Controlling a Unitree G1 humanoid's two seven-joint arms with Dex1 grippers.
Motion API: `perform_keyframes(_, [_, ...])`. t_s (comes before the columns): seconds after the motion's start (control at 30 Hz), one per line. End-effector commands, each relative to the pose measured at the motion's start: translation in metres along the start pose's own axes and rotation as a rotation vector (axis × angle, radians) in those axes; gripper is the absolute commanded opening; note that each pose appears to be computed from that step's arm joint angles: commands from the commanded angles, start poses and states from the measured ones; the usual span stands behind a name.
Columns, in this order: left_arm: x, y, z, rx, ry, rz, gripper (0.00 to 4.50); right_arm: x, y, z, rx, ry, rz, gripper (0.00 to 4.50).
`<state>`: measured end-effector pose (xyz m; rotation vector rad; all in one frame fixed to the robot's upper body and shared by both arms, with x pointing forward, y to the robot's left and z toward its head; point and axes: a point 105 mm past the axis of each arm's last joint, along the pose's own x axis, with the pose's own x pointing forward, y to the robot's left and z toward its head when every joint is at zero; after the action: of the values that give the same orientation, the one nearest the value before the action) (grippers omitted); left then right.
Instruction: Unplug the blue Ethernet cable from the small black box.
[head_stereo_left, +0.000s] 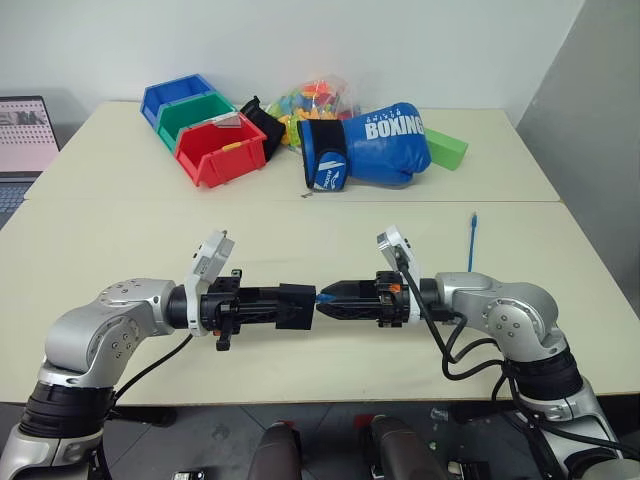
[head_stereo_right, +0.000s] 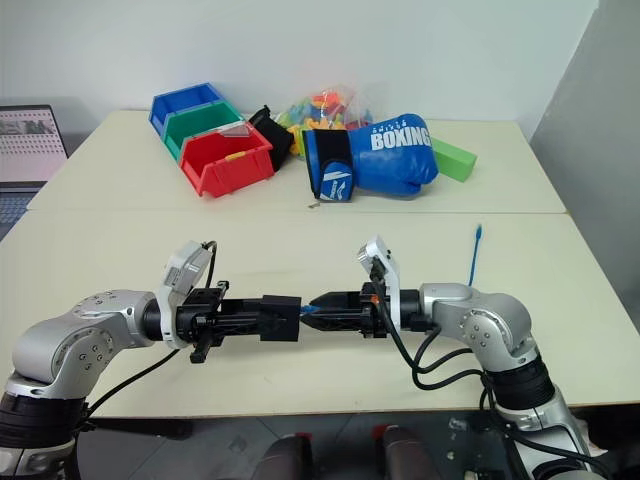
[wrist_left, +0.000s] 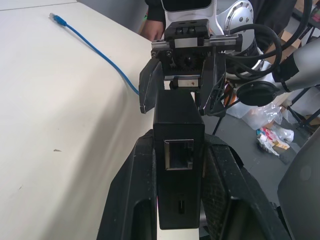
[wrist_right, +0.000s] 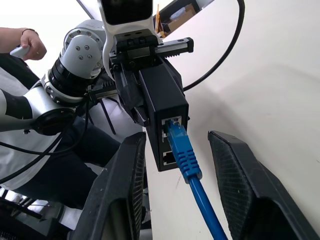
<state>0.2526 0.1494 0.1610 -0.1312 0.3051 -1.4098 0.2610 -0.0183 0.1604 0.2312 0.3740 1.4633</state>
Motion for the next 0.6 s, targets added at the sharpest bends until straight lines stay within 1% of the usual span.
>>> perform_keyframes(0.03, [0.0018, -0.0066, 0.0042, 0.033, -0.001, -0.028, 0.78, -0.0021, 0.0048, 0.0075, -0.035, -0.016, 0.021, 2.09])
perform_keyframes(0.07, [0.0017, -0.0067, 0.0041, 0.033, -0.001, -0.029, 0.78, -0.0022, 0.0049, 0.0075, -0.035, -0.016, 0.021, 2.09])
perform_keyframes(0.17, [0.0017, -0.0068, 0.0038, 0.032, 0.0, -0.029, 0.78, -0.002, 0.0052, 0.0075, -0.034, -0.016, 0.022, 1.57])
perform_keyframes(0.37, [0.0026, -0.0063, 0.0038, 0.032, -0.002, -0.029, 0.78, 0.0, 0.0062, 0.0072, -0.037, -0.014, 0.024, 0.18])
perform_keyframes(0.4, [0.0027, -0.0063, 0.0038, 0.032, -0.002, -0.03, 0.78, 0.0, 0.0062, 0.0073, -0.036, -0.015, 0.025, 0.04])
perform_keyframes(0.6, [0.0036, -0.0054, 0.004, 0.031, -0.007, -0.027, 0.78, 0.0007, 0.0073, 0.0058, -0.044, -0.003, 0.029, 0.02])
